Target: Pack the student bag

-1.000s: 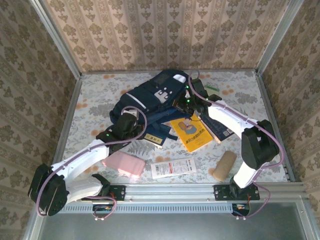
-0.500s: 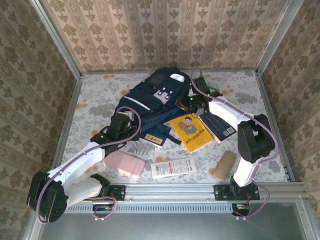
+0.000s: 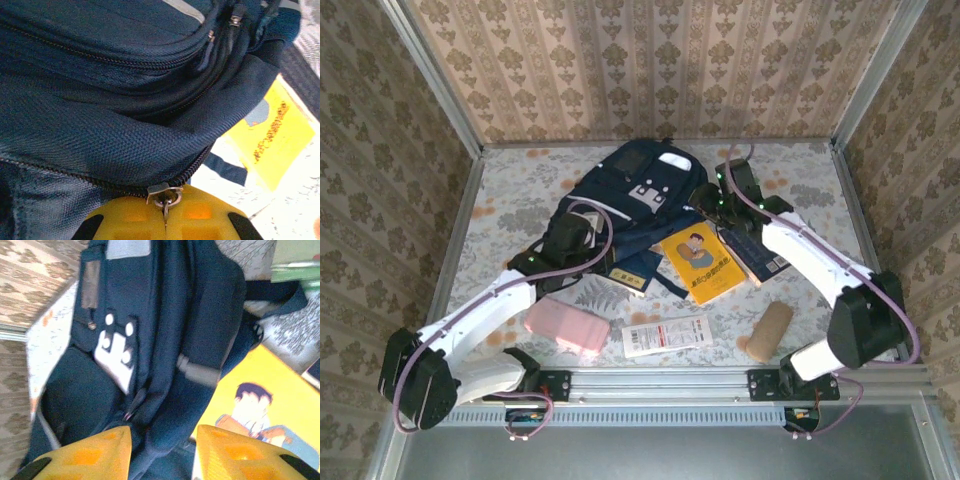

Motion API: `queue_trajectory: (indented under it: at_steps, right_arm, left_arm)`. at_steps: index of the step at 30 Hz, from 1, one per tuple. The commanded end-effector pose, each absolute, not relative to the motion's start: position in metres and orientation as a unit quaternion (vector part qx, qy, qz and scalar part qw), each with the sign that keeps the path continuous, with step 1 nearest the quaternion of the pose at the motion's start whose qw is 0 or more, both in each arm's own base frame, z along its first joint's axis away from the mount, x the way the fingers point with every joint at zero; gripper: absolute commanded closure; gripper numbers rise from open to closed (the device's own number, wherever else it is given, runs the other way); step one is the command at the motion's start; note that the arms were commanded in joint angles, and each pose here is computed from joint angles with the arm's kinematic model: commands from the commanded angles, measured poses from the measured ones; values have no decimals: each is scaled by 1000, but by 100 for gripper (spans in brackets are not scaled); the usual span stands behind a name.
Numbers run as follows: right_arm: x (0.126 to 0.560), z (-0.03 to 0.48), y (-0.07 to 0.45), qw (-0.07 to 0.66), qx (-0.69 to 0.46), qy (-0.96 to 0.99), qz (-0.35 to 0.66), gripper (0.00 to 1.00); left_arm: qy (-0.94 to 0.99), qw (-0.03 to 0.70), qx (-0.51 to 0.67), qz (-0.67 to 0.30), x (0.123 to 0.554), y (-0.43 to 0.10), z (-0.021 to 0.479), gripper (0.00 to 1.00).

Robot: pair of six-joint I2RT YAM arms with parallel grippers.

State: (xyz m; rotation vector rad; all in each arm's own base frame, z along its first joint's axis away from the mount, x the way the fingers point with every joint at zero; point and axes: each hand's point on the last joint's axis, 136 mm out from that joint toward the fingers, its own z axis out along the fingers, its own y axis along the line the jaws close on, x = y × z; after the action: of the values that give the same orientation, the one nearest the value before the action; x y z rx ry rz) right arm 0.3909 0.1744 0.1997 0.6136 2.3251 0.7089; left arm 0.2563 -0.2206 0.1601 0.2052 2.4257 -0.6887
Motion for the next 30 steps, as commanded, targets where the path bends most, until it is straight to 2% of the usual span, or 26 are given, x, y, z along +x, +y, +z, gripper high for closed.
queue_trajectory:
  at_steps: [1,8,16,19,26,30]
  right_arm:
    - [370,195,199,276,263,865,325,61]
    - [345,205,272,210,255,848,416,50]
    - [342,190,312,153,288,827,458,49]
    - [340,181,314,140,299,824,460,49]
    - [332,198,274,209,315,822,426,51]
    - [325,203,268,204,331,810,438,52]
  left_arm:
    - [893,327,98,-294,259,-242,195,100]
    - [887,330,118,-301,253,-257,207,100]
    - [882,331,125,-313,245,-267,212,100]
    - [882,331,127,-311,244,-269,213,100]
    - [882,332,128,-308,243,-268,215,100]
    - [882,336,129,-306,245,-269,216,100]
